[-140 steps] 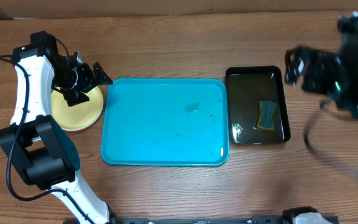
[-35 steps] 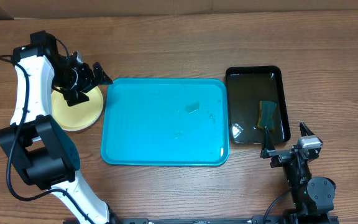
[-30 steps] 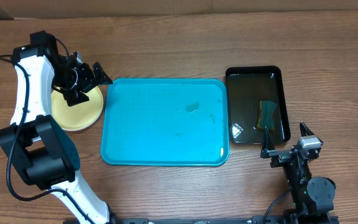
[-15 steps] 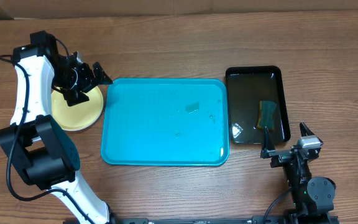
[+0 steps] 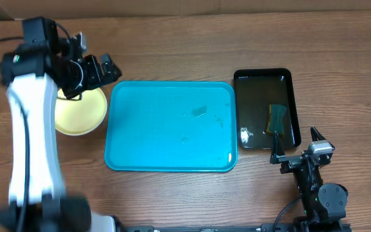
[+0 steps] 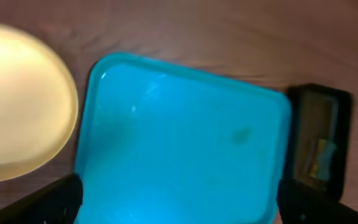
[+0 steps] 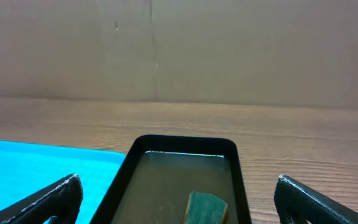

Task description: Clean dirty plates on tray and stack at the side

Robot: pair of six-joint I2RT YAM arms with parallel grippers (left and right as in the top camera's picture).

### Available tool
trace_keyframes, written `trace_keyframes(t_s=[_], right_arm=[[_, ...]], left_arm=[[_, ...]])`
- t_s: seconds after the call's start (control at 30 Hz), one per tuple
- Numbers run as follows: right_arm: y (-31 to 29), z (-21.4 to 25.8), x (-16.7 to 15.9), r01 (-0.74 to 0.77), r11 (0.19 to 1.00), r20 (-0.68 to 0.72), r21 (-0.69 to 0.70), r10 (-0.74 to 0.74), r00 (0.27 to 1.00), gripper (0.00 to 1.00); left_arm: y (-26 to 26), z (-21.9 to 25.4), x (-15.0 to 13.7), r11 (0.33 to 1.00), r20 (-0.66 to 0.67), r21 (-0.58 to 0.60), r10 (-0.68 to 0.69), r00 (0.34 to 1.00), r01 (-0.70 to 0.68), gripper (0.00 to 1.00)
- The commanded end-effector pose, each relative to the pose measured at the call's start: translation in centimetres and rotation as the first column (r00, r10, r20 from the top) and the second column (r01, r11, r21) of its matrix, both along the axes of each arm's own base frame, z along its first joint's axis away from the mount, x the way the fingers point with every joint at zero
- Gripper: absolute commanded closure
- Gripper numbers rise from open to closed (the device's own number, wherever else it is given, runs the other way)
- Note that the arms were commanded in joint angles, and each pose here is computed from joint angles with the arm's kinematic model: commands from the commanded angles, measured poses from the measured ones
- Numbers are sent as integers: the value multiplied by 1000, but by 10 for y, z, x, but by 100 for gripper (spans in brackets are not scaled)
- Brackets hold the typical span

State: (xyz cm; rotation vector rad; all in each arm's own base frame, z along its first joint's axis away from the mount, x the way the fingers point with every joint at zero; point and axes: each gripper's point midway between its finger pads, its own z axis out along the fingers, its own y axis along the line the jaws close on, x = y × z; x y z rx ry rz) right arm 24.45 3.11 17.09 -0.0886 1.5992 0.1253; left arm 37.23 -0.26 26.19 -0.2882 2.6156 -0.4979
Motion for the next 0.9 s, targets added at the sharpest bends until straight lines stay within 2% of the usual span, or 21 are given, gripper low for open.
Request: trace_keyframes(t_s=[0.0, 0.2, 0.37, 0.5, 0.67, 0.87], right_arm=[[-2, -1, 0, 10, 1000, 6, -4, -10, 1000, 0], [-2, -1, 0, 10, 1000, 6, -4, -10, 1000, 0], [-2, -1, 0, 10, 1000, 6, -4, -10, 1000, 0], [-2, -1, 0, 10, 1000, 6, -4, -10, 1000, 0], [-2, -1, 0, 10, 1000, 6, -4, -10, 1000, 0], [-2, -1, 0, 10, 1000, 6, -4, -10, 1000, 0]], left_arm=[[-10, 58, -31, 999, 171, 45, -21, 985, 13, 0], [-29, 125, -90, 996, 391, 81, -65, 918, 36, 0], [-37, 139, -137, 995, 480, 94, -79, 874, 39, 0], [-40, 117, -172, 995, 492, 96, -80, 867, 37, 0], [-40, 64, -208, 994, 464, 104, -70, 883, 25, 0], [-40, 3, -228, 994, 472, 110, -65, 879, 15, 0]])
